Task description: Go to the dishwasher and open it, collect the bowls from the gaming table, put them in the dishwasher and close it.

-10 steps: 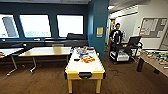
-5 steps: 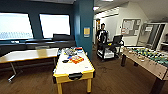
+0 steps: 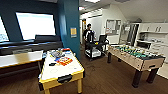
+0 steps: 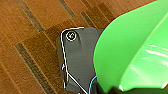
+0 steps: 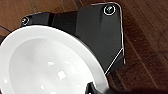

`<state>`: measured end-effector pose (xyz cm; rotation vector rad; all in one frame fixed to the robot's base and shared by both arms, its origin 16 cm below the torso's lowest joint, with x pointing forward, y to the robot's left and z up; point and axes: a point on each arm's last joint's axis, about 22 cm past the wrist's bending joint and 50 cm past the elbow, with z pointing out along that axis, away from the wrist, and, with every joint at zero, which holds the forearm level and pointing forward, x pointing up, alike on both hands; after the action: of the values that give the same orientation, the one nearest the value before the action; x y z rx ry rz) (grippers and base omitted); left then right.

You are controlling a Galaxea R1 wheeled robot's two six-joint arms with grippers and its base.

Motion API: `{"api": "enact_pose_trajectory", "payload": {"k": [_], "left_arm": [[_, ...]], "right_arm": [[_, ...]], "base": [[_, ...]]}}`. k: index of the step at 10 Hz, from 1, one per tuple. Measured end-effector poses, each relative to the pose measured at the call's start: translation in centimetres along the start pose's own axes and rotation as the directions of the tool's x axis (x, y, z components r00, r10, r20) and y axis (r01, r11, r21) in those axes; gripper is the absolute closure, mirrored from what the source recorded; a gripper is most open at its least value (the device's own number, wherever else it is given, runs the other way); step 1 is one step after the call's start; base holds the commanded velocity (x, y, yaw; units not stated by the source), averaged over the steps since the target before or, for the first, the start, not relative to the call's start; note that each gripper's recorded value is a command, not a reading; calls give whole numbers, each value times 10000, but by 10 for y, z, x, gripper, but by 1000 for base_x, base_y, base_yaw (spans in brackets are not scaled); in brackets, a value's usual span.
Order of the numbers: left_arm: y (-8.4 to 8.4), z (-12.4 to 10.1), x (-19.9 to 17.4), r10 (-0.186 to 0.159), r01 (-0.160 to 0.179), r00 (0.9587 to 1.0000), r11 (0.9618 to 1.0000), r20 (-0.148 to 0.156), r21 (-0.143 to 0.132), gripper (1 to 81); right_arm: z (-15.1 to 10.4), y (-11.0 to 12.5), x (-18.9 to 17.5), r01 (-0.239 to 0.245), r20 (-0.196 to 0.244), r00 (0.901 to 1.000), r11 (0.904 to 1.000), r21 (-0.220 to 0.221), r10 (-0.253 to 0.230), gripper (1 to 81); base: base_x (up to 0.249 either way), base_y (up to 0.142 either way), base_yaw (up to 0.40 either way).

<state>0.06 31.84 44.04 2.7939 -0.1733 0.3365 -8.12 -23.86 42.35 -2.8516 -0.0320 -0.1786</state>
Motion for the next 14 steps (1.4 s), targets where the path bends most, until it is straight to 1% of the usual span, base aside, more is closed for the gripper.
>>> {"api": "enact_pose_trajectory", "payload": {"k": [2,3,4,5,8,12,14], "left_arm": [[-2,0,2,-6,6,10000,10000,-2,50,811],[-5,1,4,-14,13,10000,9999,56,168,811],[-9,2,4,-13,6,9998,9994,191,359,811],[-11,2,6,-28,19,9998,9991,201,425,811],[-11,2,6,-30,21,9998,9991,206,431,811],[-11,2,6,-31,20,9997,9990,229,454,811],[-12,2,6,-35,24,9997,9989,236,463,811]], "right_arm": [[0,3,0,15,7,10000,10000,-73,-15,811],[0,5,0,17,11,10000,9999,-115,-17,811],[-1,6,0,24,13,10000,9999,-133,-24,811],[0,6,0,24,12,10000,9999,-129,-24,811],[1,2,-1,17,8,10000,10000,-83,-17,811],[1,4,-1,31,21,10000,9998,-181,-30,811],[3,0,-1,26,21,10000,9999,-154,-26,811]], "base": [[0,0,-388],[0,0,-388],[0,0,-388],[0,0,-388],[0,0,-388],[0,0,-388],[0,0,-388]]}}
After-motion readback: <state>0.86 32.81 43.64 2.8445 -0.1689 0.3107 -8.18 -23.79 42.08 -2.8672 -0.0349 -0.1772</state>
